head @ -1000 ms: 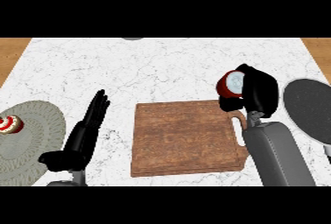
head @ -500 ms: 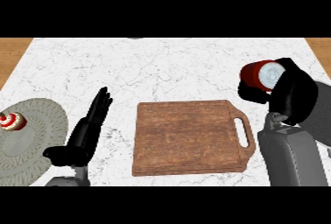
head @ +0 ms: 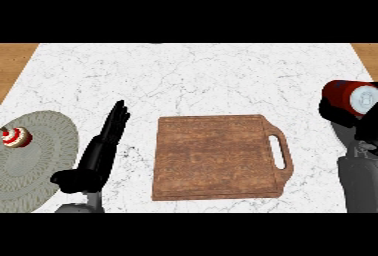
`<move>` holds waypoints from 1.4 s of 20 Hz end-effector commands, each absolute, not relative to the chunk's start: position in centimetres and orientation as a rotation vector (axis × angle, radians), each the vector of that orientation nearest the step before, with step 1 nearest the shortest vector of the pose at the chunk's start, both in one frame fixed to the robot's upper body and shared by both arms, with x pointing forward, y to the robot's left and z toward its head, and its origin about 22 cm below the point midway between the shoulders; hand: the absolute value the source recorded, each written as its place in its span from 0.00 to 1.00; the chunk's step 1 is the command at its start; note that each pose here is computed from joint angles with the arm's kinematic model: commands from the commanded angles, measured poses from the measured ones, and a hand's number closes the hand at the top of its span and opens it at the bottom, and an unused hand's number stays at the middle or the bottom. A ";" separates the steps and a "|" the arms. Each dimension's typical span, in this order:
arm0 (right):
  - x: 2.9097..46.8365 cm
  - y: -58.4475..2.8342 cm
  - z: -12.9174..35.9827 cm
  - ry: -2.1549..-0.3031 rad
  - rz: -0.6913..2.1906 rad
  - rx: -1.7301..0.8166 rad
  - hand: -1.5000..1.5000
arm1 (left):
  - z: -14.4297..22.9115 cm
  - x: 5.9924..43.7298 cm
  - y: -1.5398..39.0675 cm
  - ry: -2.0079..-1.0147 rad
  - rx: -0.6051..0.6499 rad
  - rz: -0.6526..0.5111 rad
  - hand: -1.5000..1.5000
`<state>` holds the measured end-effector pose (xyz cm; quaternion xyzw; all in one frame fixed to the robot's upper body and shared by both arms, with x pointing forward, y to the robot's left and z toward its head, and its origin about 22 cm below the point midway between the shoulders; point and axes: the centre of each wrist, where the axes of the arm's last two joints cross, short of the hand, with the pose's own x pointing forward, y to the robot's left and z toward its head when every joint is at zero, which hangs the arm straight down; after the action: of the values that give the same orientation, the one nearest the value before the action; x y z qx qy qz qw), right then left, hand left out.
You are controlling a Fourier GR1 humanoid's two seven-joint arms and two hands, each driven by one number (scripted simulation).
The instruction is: Pick the can from the cutting board and place it in the pan
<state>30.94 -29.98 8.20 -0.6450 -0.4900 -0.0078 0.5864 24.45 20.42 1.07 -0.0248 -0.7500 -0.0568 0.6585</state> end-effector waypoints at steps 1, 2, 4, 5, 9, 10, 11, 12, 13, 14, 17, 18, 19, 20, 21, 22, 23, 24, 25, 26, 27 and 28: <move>30.5 -35.7 6.5 -1.068 -0.017 -1.663 1.00 | 1.0 25.1 20.7 -1.702 -0.069 -0.140 0.50; 30.8 -34.5 4.8 -1.084 0.022 -1.678 1.00 | 0.9 23.9 20.4 -1.703 -0.067 -0.133 0.50; 30.8 -38.2 7.4 -1.082 -0.039 -1.742 1.00 | 0.3 24.9 18.3 -1.701 -0.069 -0.145 0.50; 31.8 -39.8 7.6 -1.096 -0.086 -1.753 1.00 | 0.8 24.6 19.4 -1.689 -0.069 -0.135 0.50; 30.7 -43.3 5.2 -1.126 -0.210 -1.778 1.00 | 1.2 23.3 21.0 -1.722 -0.052 -0.160 0.50; 32.1 -43.0 5.7 -1.135 -0.188 -1.734 1.00 | -0.7 24.8 20.2 -1.685 -0.065 -0.128 0.50; 31.3 -44.3 4.5 -1.127 -0.214 -1.760 1.00 | 1.4 25.0 21.1 -1.717 -0.077 -0.141 0.50; 31.5 -45.5 5.3 -1.127 -0.217 -1.748 1.00 | 0.9 24.9 19.5 -1.701 -0.075 -0.140 0.50; 31.5 -46.3 5.6 -1.123 -0.233 -1.744 1.00 | 0.3 23.6 20.6 -1.708 -0.075 -0.128 0.50; 32.3 -46.1 4.9 -1.126 -0.196 -1.743 1.00 | 1.5 24.4 20.4 -1.702 -0.085 -0.142 0.50; 32.2 -48.0 5.3 -1.138 -0.209 -1.742 1.00 | 2.0 24.5 20.0 -1.698 -0.092 -0.126 0.50; 31.7 -48.1 4.8 -1.015 -0.179 -1.527 1.00 | 1.1 24.3 20.0 -1.703 -0.096 -0.145 0.50; 30.6 -48.6 3.3 -0.889 -0.148 -1.472 0.00 | 1.3 24.9 20.1 -1.703 -0.086 -0.158 0.50; 30.3 -49.5 3.7 -0.869 -0.073 -1.426 0.00 | 1.6 25.1 19.7 -1.730 -0.096 -0.156 0.50; 29.8 -49.6 2.9 -0.821 0.017 -1.388 0.00 | 1.1 24.6 19.2 -1.709 -0.093 -0.165 0.50; 30.6 -49.4 3.4 -0.827 0.029 -1.340 0.00 | 0.8 24.8 19.3 -1.722 -0.118 -0.166 0.50; 30.9 -49.5 3.9 -0.877 0.008 -1.257 0.00 | 0.7 24.9 19.9 -1.703 -0.094 -0.157 0.50; 31.7 -48.0 2.8 -0.934 -0.039 -1.187 0.00 | 0.8 25.0 19.7 -1.715 -0.105 -0.158 0.50; 32.3 -49.0 4.8 -0.958 -0.041 -1.160 0.00 | 2.1 25.5 19.7 -1.718 -0.090 -0.158 0.50; 31.6 -48.6 3.0 -0.953 -0.053 -1.179 0.00 | 2.5 25.4 19.8 -1.715 -0.109 -0.173 0.50; 31.5 -49.2 3.5 -0.970 -0.042 -1.162 0.00 | 1.4 25.3 18.5 -1.726 -0.105 -0.165 0.50; 31.9 -48.2 2.6 -1.005 -0.050 -1.174 0.00 | 2.1 26.0 18.7 -1.716 -0.108 -0.161 0.50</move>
<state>31.56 -48.72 3.40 -0.5637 -0.4286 -0.0197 0.7058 25.30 19.32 1.61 -0.0446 -0.7554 -0.0707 0.6499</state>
